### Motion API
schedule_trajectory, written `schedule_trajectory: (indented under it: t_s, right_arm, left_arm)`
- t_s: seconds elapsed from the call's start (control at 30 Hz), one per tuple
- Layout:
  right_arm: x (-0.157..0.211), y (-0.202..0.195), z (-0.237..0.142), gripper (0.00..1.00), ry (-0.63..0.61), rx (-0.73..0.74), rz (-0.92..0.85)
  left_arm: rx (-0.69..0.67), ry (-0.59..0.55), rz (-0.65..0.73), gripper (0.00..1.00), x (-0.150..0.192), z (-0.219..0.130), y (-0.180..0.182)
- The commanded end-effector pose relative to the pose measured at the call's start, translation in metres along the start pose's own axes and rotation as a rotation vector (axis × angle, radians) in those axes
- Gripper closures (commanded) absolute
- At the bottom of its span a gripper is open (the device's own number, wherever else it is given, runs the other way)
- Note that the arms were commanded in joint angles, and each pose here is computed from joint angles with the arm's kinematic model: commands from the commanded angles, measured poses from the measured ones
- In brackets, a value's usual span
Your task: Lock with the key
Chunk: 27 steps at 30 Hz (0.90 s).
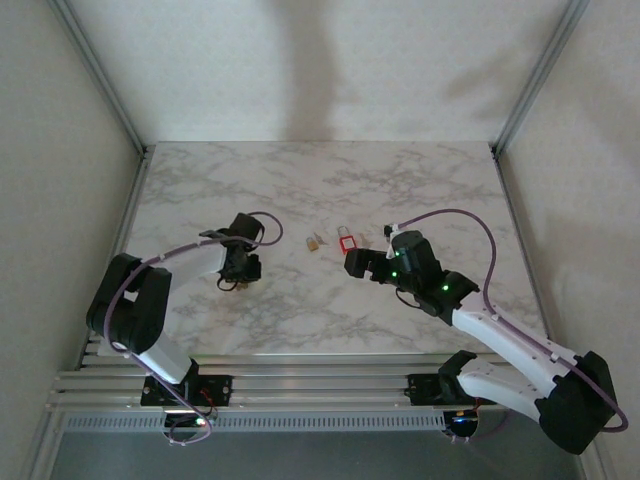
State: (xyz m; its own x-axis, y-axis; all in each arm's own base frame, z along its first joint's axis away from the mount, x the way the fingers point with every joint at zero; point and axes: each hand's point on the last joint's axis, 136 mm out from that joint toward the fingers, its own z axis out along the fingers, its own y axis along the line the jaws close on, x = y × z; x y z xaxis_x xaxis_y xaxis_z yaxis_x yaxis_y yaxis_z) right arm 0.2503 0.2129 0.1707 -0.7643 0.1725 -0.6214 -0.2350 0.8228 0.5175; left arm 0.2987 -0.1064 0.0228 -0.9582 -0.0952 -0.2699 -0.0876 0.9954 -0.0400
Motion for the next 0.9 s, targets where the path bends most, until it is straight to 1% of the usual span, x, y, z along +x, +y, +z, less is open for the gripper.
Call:
schedule_trajectory:
  t_s: [0.0, 0.2, 0.3, 0.4, 0.67, 0.77, 0.87]
  right_arm:
    - [-0.001, 0.003, 0.001, 0.01, 0.009, -0.016, 0.020]
    - [0.003, 0.003, 0.006, 0.01, 0.047, -0.029, 0.054]
    - [0.006, 0.002, 0.010, 0.01, 0.073, -0.043, 0.081]
    - [0.009, 0.003, 0.015, 0.02, 0.107, -0.071, 0.116]
    - [0.019, 0.010, 0.027, 0.08, 0.194, -0.150, 0.179]
    - [0.022, 0.013, 0.031, 0.13, 0.223, -0.178, 0.195]
    - [0.024, 0.014, 0.034, 0.16, 0.247, -0.197, 0.215]
  left_arm:
    - [0.002, -0.041, 0.053, 1.00, -0.002, -0.017, -0.007]
    - [0.045, -0.078, 0.102, 1.00, -0.003, -0.031, -0.022]
    - [0.091, -0.079, 0.128, 1.00, 0.002, -0.035, -0.032]
    - [0.108, -0.080, 0.160, 1.00, 0.007, -0.038, -0.041]
    - [0.185, -0.101, 0.256, 1.00, 0.017, -0.055, -0.071]
    - [0.237, -0.115, 0.289, 1.00, 0.020, -0.064, -0.083]
    - [0.260, -0.135, 0.322, 1.00, 0.021, -0.072, -0.093]
